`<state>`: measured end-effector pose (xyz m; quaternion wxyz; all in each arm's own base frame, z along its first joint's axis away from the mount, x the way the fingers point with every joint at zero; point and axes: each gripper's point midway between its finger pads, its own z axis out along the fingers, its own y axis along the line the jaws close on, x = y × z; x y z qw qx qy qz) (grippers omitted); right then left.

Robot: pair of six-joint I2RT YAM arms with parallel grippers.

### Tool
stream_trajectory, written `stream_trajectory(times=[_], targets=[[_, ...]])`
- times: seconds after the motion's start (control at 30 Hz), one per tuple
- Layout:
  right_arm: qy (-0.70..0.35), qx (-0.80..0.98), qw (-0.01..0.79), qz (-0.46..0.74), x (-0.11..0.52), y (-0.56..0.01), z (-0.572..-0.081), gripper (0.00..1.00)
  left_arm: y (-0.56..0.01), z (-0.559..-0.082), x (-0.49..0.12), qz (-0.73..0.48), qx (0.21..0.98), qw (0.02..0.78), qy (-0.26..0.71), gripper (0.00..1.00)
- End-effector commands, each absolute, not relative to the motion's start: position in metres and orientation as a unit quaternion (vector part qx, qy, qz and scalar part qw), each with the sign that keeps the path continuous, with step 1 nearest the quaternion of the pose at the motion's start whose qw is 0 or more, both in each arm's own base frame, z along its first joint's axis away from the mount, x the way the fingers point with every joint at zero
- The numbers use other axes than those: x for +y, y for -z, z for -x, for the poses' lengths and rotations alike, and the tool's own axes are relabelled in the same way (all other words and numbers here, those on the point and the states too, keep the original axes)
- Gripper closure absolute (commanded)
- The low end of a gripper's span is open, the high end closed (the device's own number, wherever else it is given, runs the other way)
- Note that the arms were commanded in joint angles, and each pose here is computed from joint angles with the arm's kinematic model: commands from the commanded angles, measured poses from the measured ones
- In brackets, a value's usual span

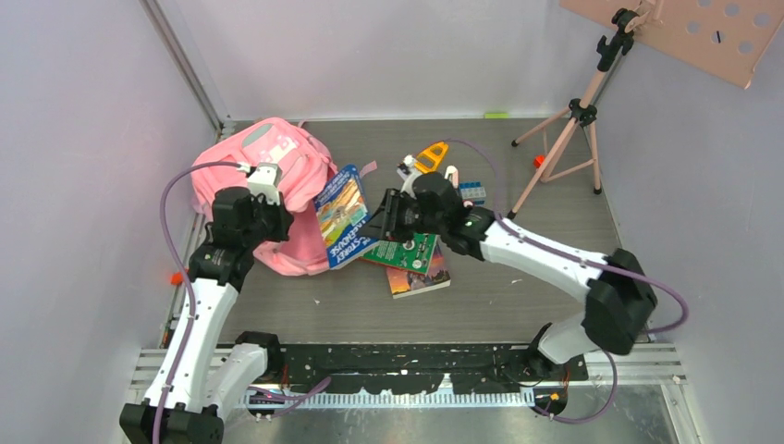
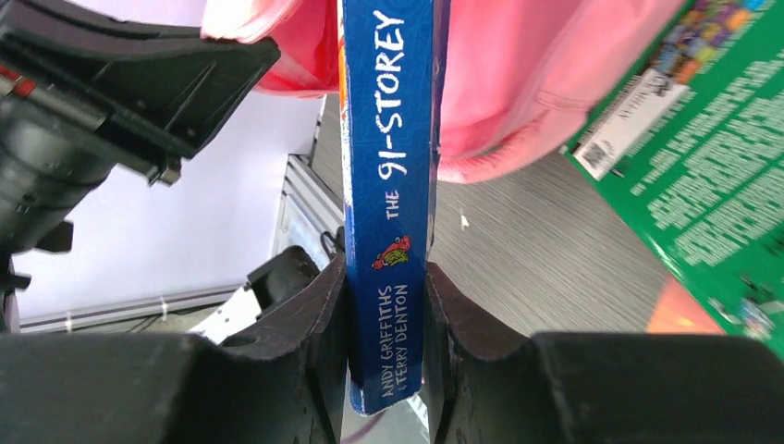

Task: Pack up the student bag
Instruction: Place the book in the student bag.

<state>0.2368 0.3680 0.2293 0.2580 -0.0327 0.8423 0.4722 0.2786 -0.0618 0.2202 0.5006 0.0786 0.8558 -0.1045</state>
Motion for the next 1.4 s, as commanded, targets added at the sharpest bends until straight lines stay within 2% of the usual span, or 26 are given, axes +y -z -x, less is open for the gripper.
stream_trajectory(times=[0.0,0.23,0.33,0.6,0.93,1.07,1.37], targets=[[-0.589,0.755,0.289,0.025,0.417,-0.289,-0.258,0.99,-0.271,-0.286,-0.077,-0.103,0.797,0.578,0.140,1.00],[-0.556,0.798,0.227,-0.051,0.438,-0.206,-0.284,0.99,-0.273,-0.285,-0.076,-0.102,0.795,0.583,0.136,1.00],[-0.575,0.792,0.197,-0.054,0.454,-0.194,-0.287,0.99,-0.272,-0.285,-0.076,-0.103,0.795,0.583,0.135,1.00],[-0.648,0.739,0.178,-0.037,0.488,-0.241,-0.298,0.99,-0.272,-0.285,-0.076,-0.105,0.795,0.582,0.137,1.00],[-0.686,0.707,0.172,-0.023,0.493,-0.275,-0.292,0.99,-0.269,-0.287,-0.076,-0.103,0.799,0.577,0.135,1.00],[-0.681,0.710,0.178,-0.022,0.501,-0.262,-0.302,0.99,-0.268,-0.287,-0.076,-0.103,0.799,0.576,0.136,1.00],[-0.631,0.748,0.193,-0.063,0.520,-0.184,-0.350,0.99,-0.268,-0.287,-0.077,-0.104,0.799,0.576,0.139,1.00]])
